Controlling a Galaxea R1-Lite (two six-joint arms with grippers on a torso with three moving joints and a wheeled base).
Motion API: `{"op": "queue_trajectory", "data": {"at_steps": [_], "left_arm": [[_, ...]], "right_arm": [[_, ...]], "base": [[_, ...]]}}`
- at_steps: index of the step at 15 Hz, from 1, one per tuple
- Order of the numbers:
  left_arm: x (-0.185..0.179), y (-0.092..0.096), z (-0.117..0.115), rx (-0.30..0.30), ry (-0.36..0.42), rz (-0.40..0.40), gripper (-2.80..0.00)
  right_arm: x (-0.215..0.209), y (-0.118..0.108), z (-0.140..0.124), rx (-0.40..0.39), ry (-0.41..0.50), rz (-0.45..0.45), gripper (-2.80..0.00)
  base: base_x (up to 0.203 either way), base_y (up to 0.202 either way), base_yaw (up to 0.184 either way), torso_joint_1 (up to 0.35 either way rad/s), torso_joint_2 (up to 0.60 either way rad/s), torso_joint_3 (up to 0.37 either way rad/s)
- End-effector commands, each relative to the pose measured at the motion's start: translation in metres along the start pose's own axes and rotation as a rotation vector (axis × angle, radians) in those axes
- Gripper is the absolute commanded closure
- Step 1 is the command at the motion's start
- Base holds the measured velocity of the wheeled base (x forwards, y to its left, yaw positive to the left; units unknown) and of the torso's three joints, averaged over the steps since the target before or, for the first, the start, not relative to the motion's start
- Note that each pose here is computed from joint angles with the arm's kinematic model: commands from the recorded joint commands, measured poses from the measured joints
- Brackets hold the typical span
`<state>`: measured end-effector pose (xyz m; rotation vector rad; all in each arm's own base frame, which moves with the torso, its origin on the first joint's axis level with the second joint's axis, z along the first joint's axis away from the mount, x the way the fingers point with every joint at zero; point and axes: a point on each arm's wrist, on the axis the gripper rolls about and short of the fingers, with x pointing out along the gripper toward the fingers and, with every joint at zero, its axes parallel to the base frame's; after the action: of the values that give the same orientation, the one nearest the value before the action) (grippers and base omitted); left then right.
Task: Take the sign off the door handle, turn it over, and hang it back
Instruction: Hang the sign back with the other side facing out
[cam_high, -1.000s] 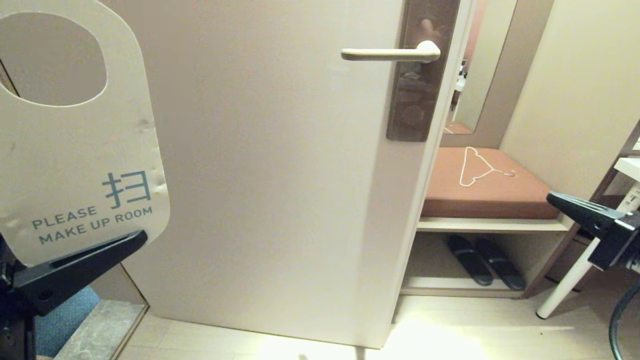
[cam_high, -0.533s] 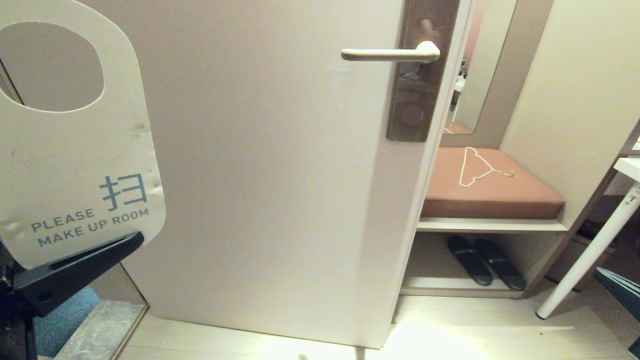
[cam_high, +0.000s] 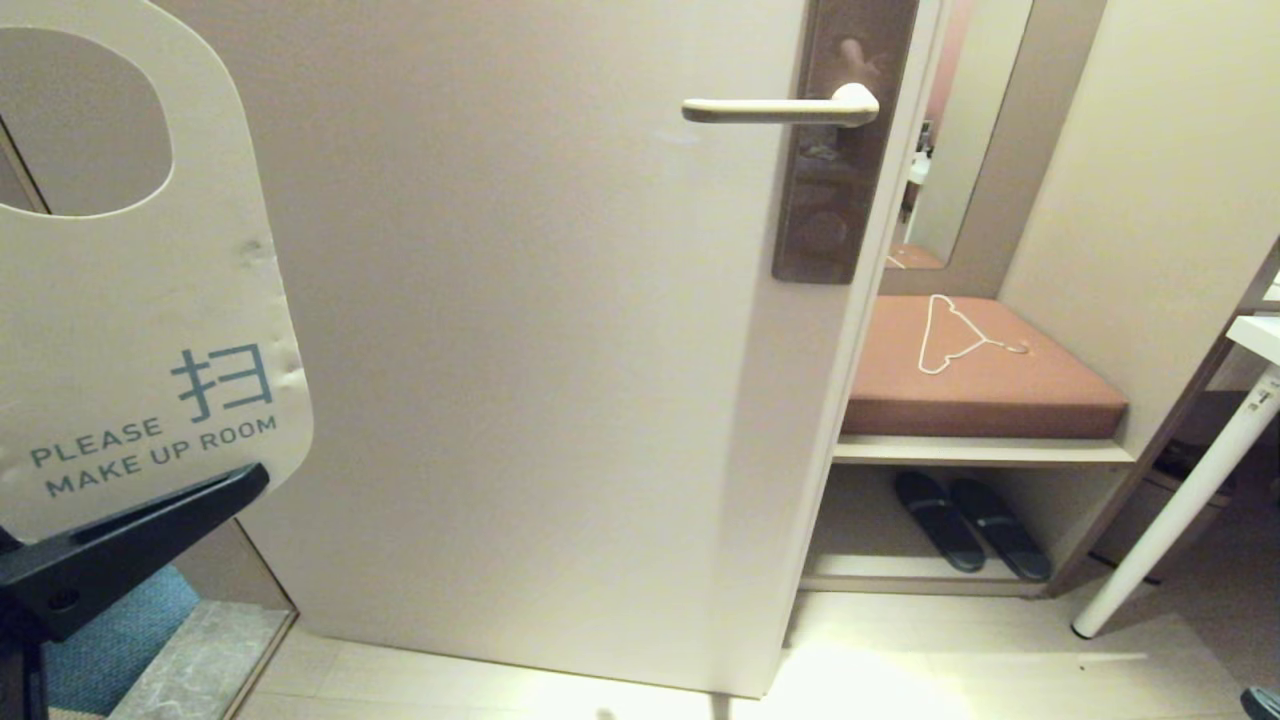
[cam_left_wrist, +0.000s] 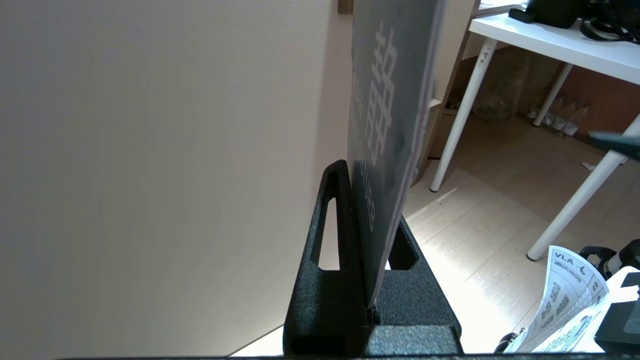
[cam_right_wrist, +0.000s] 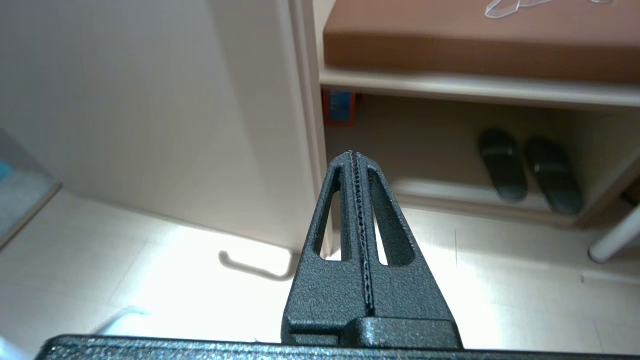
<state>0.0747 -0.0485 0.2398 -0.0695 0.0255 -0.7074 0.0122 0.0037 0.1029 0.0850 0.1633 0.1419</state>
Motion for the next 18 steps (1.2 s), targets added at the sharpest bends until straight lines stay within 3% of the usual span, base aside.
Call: {"op": "queue_trajectory", "data": {"at_steps": [1,4,5,9,16,18], "left_arm": [[0.000,0.000,0.000,-0.001,0.000,-0.001,0.00],[0.000,0.002,0.000,-0.004,-0.001,0.023,0.00],[0.000,0.003,0.000,-0.005,-0.003,0.036,0.00],[0.003,0.008,0.002,-0.010,0.000,0.069,0.00],[0.044,0.017,0.021,-0.022,0.024,0.059,0.00],[0.061,0.020,0.029,-0.019,0.001,0.048,0.00]], "right_arm": [[-0.015,0.001,-0.012,-0.007,-0.034,-0.028,0.00],[-0.015,-0.003,-0.019,0.001,0.019,-0.190,0.00],[-0.015,-0.004,-0.023,-0.011,0.036,-0.199,0.00],[-0.016,-0.003,-0.026,-0.056,0.027,-0.180,0.00],[-0.031,-0.002,-0.031,-0.075,-0.171,-0.150,0.00],[-0.031,-0.002,-0.031,-0.076,-0.174,-0.151,0.00]], "base": [[0.000,0.000,0.000,0.000,0.00,0.000],[0.000,0.000,0.000,0.000,0.00,0.000],[0.000,0.000,0.000,0.000,0.00,0.000],[0.000,0.000,0.000,0.000,0.00,0.000],[0.000,0.000,0.000,0.000,0.00,0.000],[0.000,0.000,0.000,0.000,0.00,0.000]]}}
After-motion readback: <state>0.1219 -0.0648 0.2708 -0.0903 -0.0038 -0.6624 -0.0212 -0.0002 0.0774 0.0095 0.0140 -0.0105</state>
